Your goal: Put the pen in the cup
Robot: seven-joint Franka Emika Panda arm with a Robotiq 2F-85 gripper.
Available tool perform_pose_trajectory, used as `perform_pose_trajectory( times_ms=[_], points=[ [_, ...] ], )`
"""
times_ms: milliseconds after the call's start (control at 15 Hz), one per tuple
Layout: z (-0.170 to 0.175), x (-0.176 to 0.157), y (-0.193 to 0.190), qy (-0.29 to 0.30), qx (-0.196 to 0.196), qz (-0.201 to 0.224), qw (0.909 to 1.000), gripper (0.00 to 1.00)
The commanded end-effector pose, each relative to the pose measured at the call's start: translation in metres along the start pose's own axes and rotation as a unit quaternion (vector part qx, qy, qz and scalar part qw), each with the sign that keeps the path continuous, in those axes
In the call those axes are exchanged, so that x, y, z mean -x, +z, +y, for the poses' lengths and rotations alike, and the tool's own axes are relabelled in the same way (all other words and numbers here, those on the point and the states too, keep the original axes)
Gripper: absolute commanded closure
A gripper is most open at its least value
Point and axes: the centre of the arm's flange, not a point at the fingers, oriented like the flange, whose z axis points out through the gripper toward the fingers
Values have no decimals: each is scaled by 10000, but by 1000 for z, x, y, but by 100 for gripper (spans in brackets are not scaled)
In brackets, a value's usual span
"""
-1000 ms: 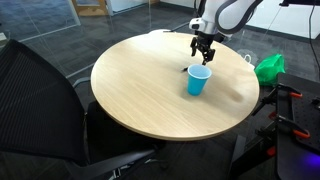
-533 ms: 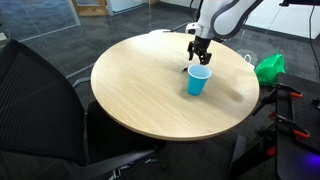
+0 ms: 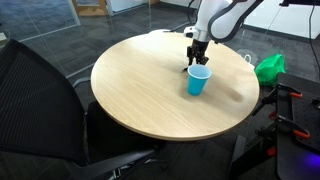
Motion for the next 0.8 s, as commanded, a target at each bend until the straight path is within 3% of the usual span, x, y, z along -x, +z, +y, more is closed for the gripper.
perform_pose_trajectory(
  times_ms=[0,267,333,733],
  points=[
    [6,-4,2,-25,-45,-42,10000,67],
    [7,-6,1,-49,-67,-54,10000,97],
    [7,-7,2,-48,-57,-59,10000,100],
    [16,5,-22,162,-314,237,9991,96]
  ],
)
